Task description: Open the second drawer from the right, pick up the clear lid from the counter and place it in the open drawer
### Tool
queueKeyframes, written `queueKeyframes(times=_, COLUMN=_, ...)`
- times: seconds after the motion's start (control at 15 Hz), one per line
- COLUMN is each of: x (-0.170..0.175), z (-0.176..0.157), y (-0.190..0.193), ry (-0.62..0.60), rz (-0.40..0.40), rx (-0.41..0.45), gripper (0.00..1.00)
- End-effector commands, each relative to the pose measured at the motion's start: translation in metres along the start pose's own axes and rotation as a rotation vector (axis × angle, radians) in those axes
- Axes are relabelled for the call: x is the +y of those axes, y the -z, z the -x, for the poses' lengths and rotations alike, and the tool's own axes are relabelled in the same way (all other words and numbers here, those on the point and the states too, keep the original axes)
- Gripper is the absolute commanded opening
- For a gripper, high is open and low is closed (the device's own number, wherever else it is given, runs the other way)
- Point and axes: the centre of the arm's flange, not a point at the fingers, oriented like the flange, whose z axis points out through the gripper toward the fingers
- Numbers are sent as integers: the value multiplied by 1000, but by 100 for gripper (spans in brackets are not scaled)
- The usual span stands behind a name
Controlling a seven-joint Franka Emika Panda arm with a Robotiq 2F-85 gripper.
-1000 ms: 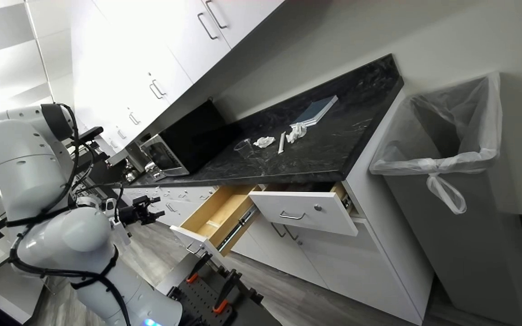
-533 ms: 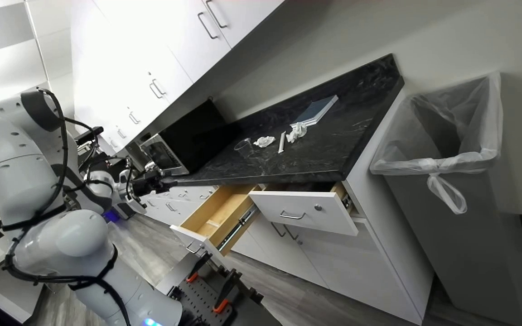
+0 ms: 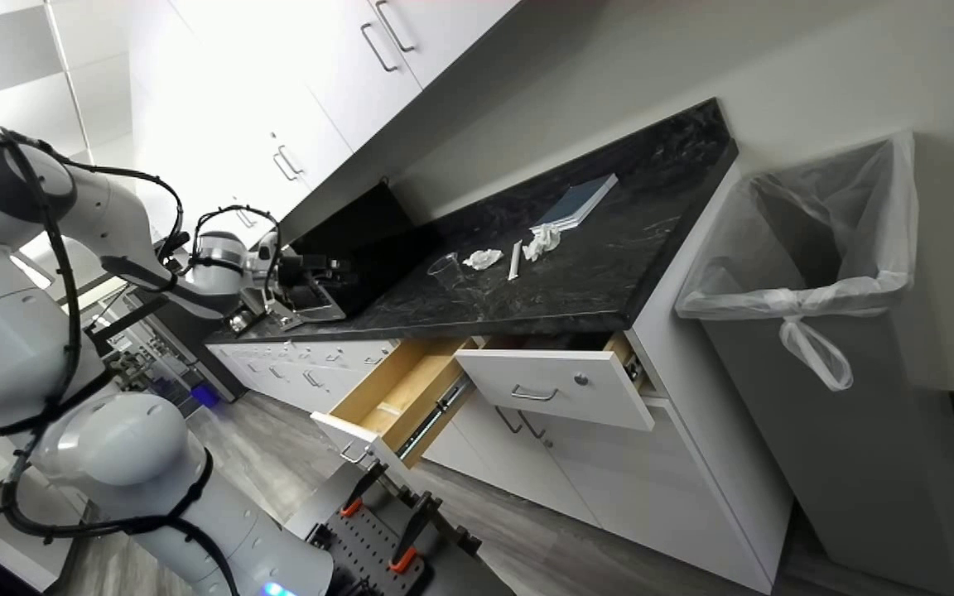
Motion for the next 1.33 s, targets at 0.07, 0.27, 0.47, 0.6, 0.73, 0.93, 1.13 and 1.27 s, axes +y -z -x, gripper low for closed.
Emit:
queueKeyframes(times=0.07, x=16, z=-16, y=-19, ry=-42, rz=2, rx=-52, gripper=100)
queueKeyframes(times=0.27, x=17, z=-17, y=-21, ry=-51, rz=3, rx=-65, gripper=100)
queueKeyframes(times=0.47, x=26, z=-49, y=-38, ry=-169, rz=-40, rx=-122, gripper=100)
queueKeyframes(times=0.6, x=37, z=-82, y=-63, ry=-245, rz=-79, rx=-195, gripper=100)
queueKeyframes(times=0.73, x=47, z=-116, y=-95, ry=-301, rz=-152, rx=-261, gripper=100)
queueKeyframes(times=0.93, x=56, z=-154, y=-143, ry=-336, rz=-294, rx=-347, gripper=100)
queueKeyframes(times=1.13, x=44, z=-168, y=-188, ry=-324, rz=-441, rx=-436, gripper=100)
queueKeyframes(times=1.27, x=28, z=-166, y=-207, ry=-300, rz=-533, rx=-503, gripper=100)
